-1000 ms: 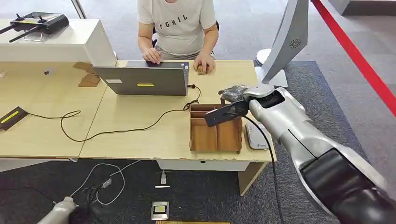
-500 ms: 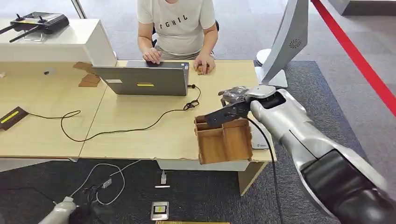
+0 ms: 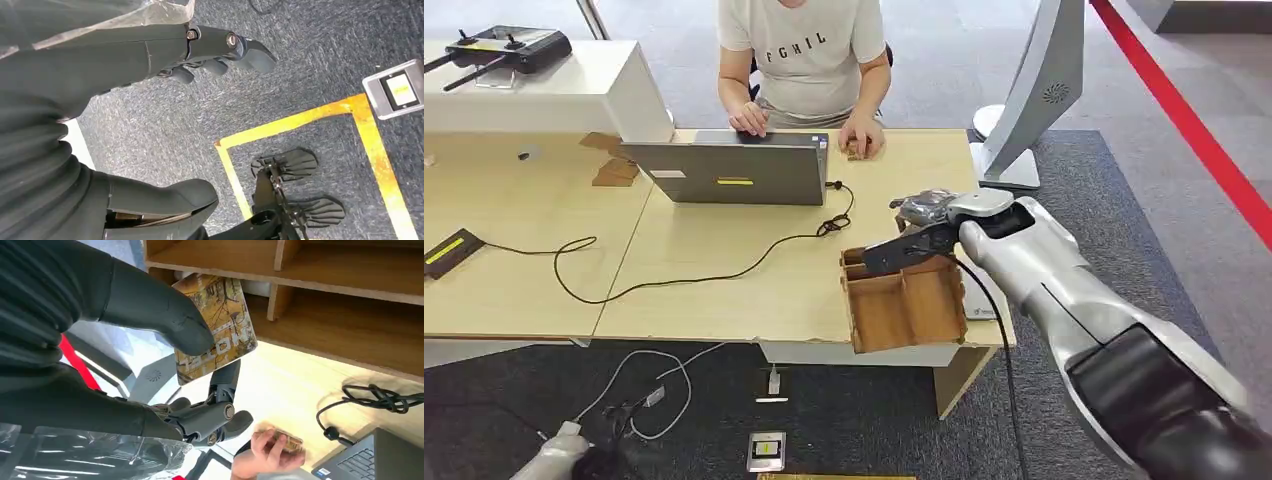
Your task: Pass the card to the sensor for recognition and then transmit it.
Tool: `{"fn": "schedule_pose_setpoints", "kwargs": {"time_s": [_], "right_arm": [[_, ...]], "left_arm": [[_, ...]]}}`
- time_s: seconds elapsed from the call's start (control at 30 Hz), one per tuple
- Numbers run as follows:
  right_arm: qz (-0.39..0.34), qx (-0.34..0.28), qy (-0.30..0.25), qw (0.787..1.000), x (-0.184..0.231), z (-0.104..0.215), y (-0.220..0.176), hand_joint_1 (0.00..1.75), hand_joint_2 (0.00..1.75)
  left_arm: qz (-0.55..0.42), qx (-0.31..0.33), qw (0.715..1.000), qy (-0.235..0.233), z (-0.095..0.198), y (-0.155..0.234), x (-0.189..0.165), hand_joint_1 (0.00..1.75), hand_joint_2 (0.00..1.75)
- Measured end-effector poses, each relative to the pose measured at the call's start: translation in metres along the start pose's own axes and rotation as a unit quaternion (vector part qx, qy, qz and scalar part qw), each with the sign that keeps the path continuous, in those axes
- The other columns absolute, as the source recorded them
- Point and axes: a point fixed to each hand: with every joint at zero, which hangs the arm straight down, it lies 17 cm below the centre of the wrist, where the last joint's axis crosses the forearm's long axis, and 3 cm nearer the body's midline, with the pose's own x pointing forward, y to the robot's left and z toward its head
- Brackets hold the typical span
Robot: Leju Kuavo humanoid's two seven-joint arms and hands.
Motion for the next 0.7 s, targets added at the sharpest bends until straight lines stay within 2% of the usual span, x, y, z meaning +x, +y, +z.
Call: {"fn": "schedule_pose_setpoints", "kwargs": {"time_s": [0.17,0.33,0.5,0.7], "right_arm": [[0.002,-0.012,-0.008,1.0,0.002,-0.001,-0.005,1.75,1.75],[0.001,-0.074,-0.025,0.997,0.005,0.0,-0.032,1.75,1.75],[-0.005,-0.121,-0.019,0.992,-0.01,0.011,-0.063,1.75,1.75],[-0.008,-0.139,-0.007,0.99,-0.029,0.018,-0.067,1.75,1.75]], "left_arm": [[-0.001,-0.001,1.0,-0.002,0.0,-0.001,0.0,0.0,1.75],[-0.008,-0.006,1.0,-0.008,0.0,-0.004,0.002,0.0,1.75],[-0.026,-0.007,1.0,-0.015,0.001,-0.008,0.009,0.0,1.75],[-0.041,-0.006,0.999,-0.024,0.003,-0.017,0.024,0.0,1.75]]}}
